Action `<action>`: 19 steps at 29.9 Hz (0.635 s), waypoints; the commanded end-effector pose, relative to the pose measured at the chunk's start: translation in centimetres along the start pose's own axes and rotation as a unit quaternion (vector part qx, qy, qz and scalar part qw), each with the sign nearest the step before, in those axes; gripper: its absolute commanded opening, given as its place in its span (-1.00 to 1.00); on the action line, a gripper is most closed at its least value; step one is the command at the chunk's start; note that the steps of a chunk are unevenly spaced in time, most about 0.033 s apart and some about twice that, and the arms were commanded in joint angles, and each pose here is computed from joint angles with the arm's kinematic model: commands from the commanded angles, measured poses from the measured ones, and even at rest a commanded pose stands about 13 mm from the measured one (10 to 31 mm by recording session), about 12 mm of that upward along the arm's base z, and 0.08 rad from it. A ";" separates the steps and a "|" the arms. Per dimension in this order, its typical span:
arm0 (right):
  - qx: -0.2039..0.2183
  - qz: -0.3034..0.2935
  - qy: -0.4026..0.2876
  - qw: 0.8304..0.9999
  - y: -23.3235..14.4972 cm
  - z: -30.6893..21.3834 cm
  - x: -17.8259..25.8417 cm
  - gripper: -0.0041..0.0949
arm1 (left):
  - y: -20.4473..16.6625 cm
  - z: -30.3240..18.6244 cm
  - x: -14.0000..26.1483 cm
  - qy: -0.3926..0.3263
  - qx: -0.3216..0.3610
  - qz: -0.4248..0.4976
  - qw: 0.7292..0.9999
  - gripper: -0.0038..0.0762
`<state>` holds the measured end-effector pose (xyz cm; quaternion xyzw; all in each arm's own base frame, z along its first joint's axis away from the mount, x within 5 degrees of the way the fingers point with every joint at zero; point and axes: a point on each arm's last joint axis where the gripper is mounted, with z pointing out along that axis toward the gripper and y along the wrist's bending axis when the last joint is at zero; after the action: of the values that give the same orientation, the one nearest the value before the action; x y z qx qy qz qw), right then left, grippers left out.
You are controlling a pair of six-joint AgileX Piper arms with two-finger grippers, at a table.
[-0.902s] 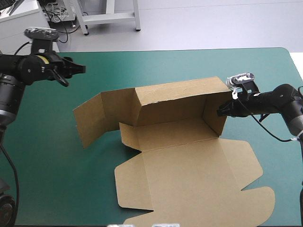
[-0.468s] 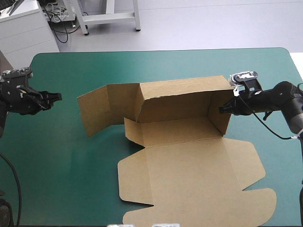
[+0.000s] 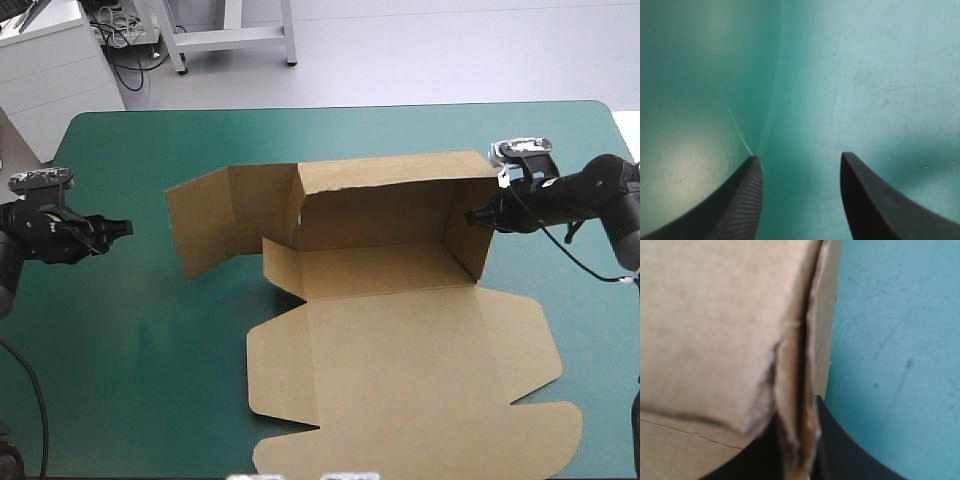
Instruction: Fold the box
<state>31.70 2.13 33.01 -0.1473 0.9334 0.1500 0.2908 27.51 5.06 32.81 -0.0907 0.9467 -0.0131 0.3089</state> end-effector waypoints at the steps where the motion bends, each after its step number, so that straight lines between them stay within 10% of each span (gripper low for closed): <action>1: 0.001 0.029 -0.025 0.999 0.8 -3.4 -2.5 -0.96 | 0.0 -1.7 -0.9 -0.049 -0.004 0.006 0.999 -0.04; 13: 0.023 0.084 0.060 0.994 -0.8 -1.2 -5.0 -0.96 | 0.0 -1.7 -0.7 -0.037 -0.005 0.011 0.999 -0.04; 19: 0.038 0.014 0.116 0.992 0.1 2.8 -5.1 -0.94 | 0.0 -1.7 -0.7 -0.038 -0.004 0.009 0.999 -0.04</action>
<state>37.22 2.98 32.81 -0.1030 0.9721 0.1157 0.1759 27.32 5.12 32.78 -0.0806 0.9501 -0.0053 0.3013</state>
